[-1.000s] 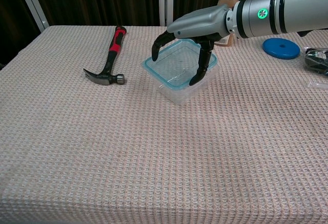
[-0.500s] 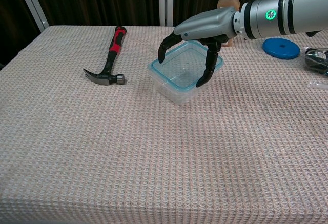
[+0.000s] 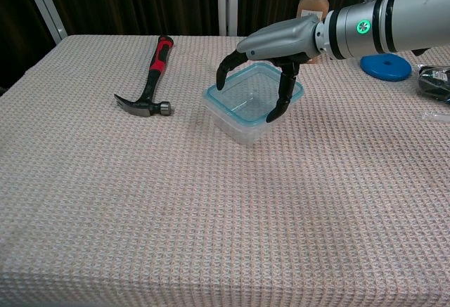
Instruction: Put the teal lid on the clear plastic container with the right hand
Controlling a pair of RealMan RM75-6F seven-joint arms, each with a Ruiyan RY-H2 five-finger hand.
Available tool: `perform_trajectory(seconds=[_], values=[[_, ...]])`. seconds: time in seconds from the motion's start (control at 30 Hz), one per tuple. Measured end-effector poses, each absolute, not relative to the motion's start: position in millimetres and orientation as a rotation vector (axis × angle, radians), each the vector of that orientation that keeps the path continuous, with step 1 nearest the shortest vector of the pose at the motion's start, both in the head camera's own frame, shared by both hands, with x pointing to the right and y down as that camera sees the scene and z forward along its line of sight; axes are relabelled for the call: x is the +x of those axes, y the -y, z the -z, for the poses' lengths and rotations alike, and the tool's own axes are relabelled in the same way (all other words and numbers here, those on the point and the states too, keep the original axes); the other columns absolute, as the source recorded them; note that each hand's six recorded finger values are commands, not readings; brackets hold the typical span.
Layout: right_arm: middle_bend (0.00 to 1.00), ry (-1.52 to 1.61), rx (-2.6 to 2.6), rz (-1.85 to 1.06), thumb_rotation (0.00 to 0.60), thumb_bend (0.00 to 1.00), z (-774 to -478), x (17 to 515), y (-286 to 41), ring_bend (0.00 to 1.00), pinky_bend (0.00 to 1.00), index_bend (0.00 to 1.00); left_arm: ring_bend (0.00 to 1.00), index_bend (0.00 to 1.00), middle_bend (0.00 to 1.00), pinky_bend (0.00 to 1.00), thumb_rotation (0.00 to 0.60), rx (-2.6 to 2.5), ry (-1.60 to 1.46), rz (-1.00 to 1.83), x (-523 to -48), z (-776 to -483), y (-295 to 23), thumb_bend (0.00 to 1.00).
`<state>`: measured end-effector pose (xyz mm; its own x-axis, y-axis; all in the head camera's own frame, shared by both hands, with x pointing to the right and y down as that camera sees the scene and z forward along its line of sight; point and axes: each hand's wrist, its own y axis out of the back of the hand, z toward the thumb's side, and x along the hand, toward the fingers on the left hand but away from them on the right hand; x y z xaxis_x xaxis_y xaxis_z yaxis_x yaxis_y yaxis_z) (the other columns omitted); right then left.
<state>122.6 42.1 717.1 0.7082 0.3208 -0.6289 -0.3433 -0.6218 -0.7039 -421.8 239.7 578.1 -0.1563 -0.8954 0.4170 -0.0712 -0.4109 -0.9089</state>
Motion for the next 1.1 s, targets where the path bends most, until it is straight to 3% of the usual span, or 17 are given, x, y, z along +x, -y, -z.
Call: perform_trajectory(seconds=[0.4,0.63,0.87,1.1], values=[[0.36,-0.027,-2.032,-0.954,0.600,0.20,-721.2,122.0,-42.7,0.09,0.00,0.20,0.00,0.06,0.04,0.00,0.600,-1.467,-1.125,1.638,-420.9,-578.9,-239.3,0.00],[0.18,-0.038,-2.033,-0.975,0.600,0.04,-722.7,121.9,-42.1,0.00,0.00,0.00,0.00,0.06,0.04,0.00,0.600,-1.464,-1.128,1.640,-421.8,-578.2,-240.0,0.00],[0.06,-0.034,-2.029,-0.974,0.600,0.03,-716.8,125.8,-42.5,0.00,0.00,0.00,0.00,0.06,0.04,0.00,0.600,-1.467,-1.130,1.635,-421.7,-578.3,-240.3,0.00],[0.04,0.003,-2.018,-0.961,0.600,0.03,-706.2,134.0,-40.9,0.00,0.00,0.00,0.00,0.06,0.04,0.00,0.600,-1.466,-1.133,1.626,-421.5,-578.1,-239.7,0.00]])
